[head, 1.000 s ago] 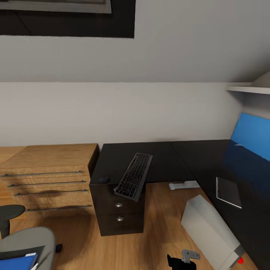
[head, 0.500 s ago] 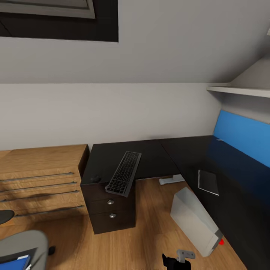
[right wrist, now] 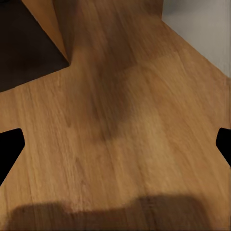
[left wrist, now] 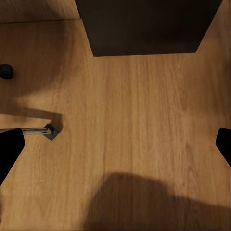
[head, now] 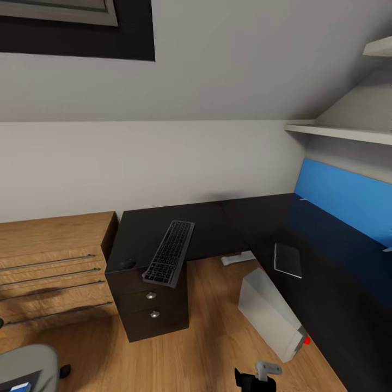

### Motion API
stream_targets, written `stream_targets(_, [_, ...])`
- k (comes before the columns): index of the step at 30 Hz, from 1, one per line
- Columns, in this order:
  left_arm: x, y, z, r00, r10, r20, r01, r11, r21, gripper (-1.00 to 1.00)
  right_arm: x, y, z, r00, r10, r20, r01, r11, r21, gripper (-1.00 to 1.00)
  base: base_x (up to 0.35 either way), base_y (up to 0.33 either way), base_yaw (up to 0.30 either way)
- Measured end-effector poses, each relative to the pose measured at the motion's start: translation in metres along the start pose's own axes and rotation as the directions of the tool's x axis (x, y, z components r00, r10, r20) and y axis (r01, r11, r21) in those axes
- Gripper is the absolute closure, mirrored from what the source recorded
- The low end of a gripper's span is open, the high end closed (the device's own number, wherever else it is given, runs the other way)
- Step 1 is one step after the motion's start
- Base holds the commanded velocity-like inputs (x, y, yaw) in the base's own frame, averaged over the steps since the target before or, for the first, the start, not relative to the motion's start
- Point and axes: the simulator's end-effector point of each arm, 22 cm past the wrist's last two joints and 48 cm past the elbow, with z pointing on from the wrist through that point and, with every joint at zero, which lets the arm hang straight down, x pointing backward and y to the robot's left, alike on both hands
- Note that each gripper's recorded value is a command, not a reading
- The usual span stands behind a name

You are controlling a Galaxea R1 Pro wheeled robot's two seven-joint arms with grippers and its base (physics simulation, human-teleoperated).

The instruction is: In the bedroom, organize the workspace by keeping the computer under the desk, ensuring the monitor is on the desk, placing the keyboard on the desk next to the monitor, placing the mouse on the desk next to the keyboard, moving the folder from the swivel chair onto the desk next to the mouse, stacking the notebook on top of the folder with the pen on top of the notebook, and positioning the swivel chair next to the desk.

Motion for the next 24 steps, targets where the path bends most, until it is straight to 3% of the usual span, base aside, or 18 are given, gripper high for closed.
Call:
stream_targets(2, [0.0,0.001,-0.002,1.0,0.002,-0.003,-0.002,1.0,-0.001,-1.0,-0.008,0.007,-0.001,1.0,-0.01,0.014,0.01,1.0,-0.014,-1.0,0.0,0.0,-0.007])
stream_targets(3, [0.001,0.002,-0.004,1.0,0.004,-0.007,-0.004,1.0,-0.002,-1.0,-0.034,0.02,0.002,0.998,-0.007,0.065,0.009,0.999,-0.035,-1.0,0.0,0.0,-0.003])
stream_targets(5, [-0.001,0.002,-0.006,1.0,0.006,-0.008,-0.006,1.0,-0.002,-1.0,-0.056,0.025,0.002,0.994,0.005,0.106,-0.001,0.999,-0.034,-1.0,0.0,0.0,-0.002])
stream_targets(10, [-0.005,0.002,-0.012,1.0,0.007,-0.009,-0.007,1.0,-0.001,-1.0,-0.128,0.006,-0.001,0.977,0.024,0.213,-0.036,0.998,0.056,-1.0,0.0,0.0,-0.001])
stream_targets(12, [-0.006,0.002,-0.014,1.0,0.008,-0.009,-0.008,1.0,0.0,-1.0,-0.191,-0.002,-0.004,0.969,0.018,0.248,-0.048,0.992,0.114,-1.0,0.0,0.0,0.0])
stream_targets(20, [-0.013,0.004,-0.022,1.0,0.007,-0.007,-0.007,1.0,-0.004,-1.0,-0.291,-0.003,-0.02,0.974,-0.016,0.228,-0.024,0.985,0.17,-1.0,0.0,0.0,0.0])
stream_targets(21, [-0.014,0.004,-0.022,1.0,0.006,-0.006,-0.006,1.0,-0.005,-1.0,-0.312,-0.009,-0.024,0.973,-0.027,0.23,-0.017,0.982,0.187,-1.0,0.0,0.0,0.0])
stream_targets(24, [-0.015,0.005,-0.021,1.0,0.004,0.0,-0.004,1.0,-0.008,-1.0,-0.322,-0.023,-0.024,0.975,-0.029,0.221,-0.02,0.976,0.215,-1.0,0.0,0.0,0.0])
